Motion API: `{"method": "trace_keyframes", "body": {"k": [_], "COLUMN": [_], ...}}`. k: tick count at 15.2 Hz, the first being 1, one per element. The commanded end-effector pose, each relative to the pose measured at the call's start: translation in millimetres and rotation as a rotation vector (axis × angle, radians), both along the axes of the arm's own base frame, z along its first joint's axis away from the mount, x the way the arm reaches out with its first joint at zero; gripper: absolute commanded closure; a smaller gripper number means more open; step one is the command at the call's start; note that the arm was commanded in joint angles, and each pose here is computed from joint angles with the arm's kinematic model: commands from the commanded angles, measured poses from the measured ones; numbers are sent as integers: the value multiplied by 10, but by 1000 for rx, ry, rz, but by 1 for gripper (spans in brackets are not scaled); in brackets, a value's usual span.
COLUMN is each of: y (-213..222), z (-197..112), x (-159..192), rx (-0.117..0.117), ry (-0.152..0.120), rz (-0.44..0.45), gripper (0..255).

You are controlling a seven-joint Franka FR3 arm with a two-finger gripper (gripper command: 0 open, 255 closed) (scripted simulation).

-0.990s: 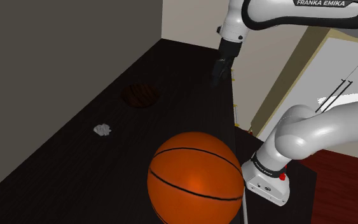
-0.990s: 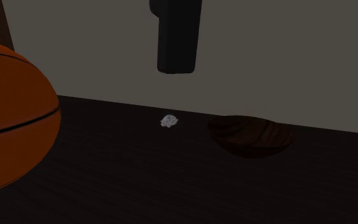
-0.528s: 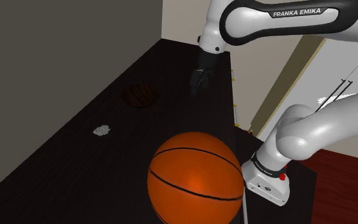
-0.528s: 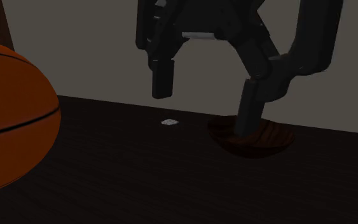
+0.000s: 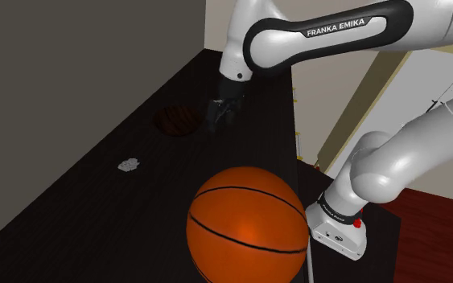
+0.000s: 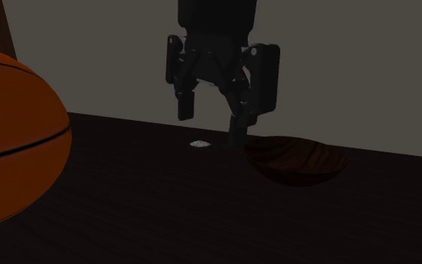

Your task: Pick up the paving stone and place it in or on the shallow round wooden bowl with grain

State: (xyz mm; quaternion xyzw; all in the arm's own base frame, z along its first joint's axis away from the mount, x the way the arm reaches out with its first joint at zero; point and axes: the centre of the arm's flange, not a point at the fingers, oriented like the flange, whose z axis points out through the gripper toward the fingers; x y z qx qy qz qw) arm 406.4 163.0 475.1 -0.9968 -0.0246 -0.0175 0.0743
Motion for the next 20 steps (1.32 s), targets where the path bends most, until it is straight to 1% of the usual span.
{"method": "trace_keyframes", "body": {"k": [1,11,19,20], "y": [207,1230,2042,2089], "z": [-81,-403,-607,-617], "x": [101,701,1216,1246], "rx": [11,58,96,98], "ry": [-10,-53,-88,-90], "rz": [-9,-44,-72,-74], "gripper": [0,0,0,0]}}
